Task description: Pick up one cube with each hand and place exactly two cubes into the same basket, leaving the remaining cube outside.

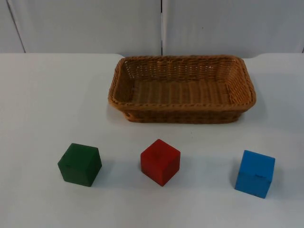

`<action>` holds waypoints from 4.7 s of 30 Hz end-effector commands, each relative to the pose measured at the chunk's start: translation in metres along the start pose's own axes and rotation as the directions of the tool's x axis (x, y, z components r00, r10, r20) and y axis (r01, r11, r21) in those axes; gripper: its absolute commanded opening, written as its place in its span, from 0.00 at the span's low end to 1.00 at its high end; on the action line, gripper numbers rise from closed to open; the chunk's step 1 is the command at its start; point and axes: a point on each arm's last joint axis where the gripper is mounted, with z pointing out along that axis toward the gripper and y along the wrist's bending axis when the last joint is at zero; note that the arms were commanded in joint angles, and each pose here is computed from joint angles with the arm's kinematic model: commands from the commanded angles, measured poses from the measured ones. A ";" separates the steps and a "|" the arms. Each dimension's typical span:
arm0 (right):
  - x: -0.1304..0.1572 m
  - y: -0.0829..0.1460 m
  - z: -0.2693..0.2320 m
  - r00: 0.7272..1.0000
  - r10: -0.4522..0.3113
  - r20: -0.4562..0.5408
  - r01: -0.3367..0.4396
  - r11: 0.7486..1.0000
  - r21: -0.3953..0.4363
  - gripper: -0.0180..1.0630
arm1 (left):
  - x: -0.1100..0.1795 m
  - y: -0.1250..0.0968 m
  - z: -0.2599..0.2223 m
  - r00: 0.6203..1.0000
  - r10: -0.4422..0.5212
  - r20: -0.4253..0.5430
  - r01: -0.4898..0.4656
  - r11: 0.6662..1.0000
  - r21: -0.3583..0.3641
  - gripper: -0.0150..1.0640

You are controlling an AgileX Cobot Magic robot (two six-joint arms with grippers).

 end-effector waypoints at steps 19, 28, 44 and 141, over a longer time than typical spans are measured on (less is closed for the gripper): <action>-0.064 0.030 0.008 0.994 -0.112 0.011 0.112 0.985 -0.132 0.80 | -0.035 0.008 0.049 0.992 0.025 -0.126 -0.010 0.994 0.112 0.99; -0.076 0.077 0.048 0.960 -0.267 -0.087 0.251 0.955 -0.161 0.80 | -0.034 0.001 0.070 0.976 0.107 -0.187 -0.083 0.987 0.134 0.99; -0.082 0.149 0.122 0.887 -0.438 -0.147 0.404 0.890 -0.212 0.80 | -0.030 -0.012 0.117 0.935 0.194 -0.296 -0.166 0.979 0.117 0.99; -0.029 0.179 0.301 0.852 -0.519 -0.067 0.499 0.844 -0.194 0.77 | 0.014 -0.002 0.291 0.852 0.122 -0.509 -0.126 0.992 0.028 0.99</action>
